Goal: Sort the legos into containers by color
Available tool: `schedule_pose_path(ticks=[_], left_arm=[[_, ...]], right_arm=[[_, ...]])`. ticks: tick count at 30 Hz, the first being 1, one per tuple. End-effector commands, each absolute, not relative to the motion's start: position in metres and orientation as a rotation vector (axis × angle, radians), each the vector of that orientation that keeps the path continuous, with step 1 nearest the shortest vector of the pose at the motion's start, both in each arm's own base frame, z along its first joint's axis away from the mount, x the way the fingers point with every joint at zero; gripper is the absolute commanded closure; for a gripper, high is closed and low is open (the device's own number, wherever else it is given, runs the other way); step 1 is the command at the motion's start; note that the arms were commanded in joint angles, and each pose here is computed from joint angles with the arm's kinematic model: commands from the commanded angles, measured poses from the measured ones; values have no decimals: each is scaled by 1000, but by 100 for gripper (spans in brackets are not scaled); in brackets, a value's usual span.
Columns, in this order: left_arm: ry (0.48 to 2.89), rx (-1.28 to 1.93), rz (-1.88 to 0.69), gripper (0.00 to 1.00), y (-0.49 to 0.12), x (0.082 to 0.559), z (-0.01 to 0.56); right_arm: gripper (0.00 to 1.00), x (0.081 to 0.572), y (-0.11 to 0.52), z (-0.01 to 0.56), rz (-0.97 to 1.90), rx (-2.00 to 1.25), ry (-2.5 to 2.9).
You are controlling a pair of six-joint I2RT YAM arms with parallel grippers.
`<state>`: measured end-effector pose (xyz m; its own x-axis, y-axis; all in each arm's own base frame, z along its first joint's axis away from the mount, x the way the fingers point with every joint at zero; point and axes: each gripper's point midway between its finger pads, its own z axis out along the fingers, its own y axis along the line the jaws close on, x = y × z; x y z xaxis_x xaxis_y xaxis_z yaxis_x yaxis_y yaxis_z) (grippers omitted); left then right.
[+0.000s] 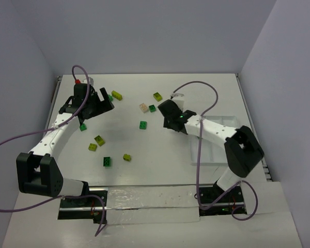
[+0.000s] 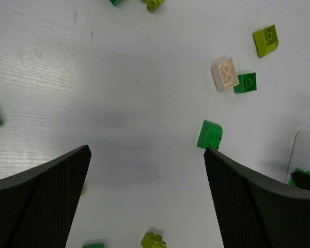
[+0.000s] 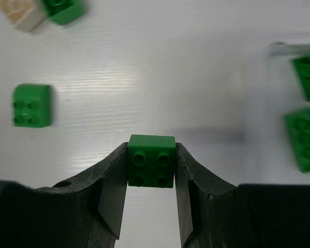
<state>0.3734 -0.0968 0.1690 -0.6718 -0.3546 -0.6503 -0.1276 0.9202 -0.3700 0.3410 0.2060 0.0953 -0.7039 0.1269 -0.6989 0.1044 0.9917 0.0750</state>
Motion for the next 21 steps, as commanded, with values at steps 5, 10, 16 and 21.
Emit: schedule_pose_path(ticks=[5,10,16,21], left_arm=[[2241,-320,-415,1,-103,381,185],[2243,-317,-415,1,-103,381,185],[2247,-317,-419,1,-104,380,184],[2247,-321,-416,1,-104,381,184]], right_arm=[[75,335,87,111,-70,450,2239],[72,327,65,92,-127,487,2262],[34,327,67,80,-119,490,2286],[25,335,84,102,-55,446,2256]])
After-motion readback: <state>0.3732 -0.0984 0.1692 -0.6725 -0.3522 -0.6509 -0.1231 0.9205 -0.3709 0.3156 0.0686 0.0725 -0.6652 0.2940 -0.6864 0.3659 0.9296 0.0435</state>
